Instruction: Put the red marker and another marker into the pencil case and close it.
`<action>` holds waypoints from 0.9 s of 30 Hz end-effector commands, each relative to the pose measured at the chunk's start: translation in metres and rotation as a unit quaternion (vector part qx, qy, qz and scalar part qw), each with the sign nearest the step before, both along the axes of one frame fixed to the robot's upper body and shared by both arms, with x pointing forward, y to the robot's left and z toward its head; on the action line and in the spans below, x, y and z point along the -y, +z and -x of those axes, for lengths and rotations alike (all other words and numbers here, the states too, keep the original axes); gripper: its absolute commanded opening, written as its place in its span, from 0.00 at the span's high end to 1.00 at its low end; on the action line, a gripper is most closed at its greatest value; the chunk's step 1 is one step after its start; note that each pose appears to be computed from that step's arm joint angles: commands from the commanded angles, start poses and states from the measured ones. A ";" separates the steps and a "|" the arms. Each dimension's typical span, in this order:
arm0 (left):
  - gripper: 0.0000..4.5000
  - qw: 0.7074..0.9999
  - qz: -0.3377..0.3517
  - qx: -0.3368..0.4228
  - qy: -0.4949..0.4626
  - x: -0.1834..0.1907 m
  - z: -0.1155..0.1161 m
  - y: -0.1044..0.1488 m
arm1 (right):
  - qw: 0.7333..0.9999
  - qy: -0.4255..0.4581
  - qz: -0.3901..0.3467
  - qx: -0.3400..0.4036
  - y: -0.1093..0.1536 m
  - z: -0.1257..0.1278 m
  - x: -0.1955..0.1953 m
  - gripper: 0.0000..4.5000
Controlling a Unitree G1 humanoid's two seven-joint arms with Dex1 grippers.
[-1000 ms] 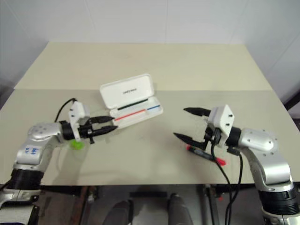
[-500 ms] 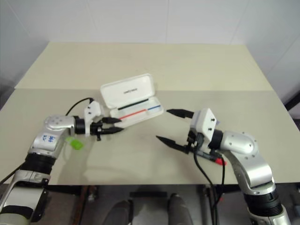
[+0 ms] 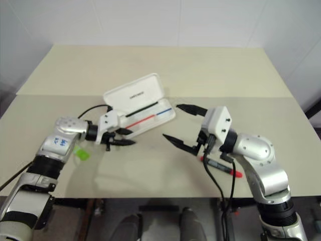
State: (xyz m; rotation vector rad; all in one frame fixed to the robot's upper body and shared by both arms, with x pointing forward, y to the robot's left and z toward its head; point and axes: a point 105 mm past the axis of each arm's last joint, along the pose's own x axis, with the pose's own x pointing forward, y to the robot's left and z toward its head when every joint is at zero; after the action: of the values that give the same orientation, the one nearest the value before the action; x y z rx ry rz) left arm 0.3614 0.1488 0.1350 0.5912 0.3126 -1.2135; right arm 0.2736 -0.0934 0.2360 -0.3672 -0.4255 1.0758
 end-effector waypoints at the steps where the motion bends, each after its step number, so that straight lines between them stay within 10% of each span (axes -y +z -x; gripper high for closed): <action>1: 0.59 1.000 -0.023 -0.016 -0.003 0.004 -0.002 -0.002 | 0.999 0.008 -0.014 0.043 0.020 0.007 -0.006 0.00; 4: 0.59 0.999 -0.022 -0.023 -0.009 0.009 -0.001 0.002 | 0.999 0.008 -0.015 0.046 0.022 0.007 -0.007 0.00; 10: 1.00 0.999 -0.035 -0.022 -0.023 0.012 0.000 0.006 | 0.998 0.007 -0.018 0.053 0.027 0.005 -0.006 0.00; 27: 1.00 0.995 -0.015 -0.013 -0.097 0.037 0.038 0.021 | 1.000 0.013 0.009 0.024 0.018 0.002 0.005 0.00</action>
State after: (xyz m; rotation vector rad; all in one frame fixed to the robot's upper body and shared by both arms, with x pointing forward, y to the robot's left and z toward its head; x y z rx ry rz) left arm 0.3324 0.1171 0.1458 0.6382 0.3409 -1.3756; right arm 0.2760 -0.0931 0.2441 -0.3923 -0.4270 1.1073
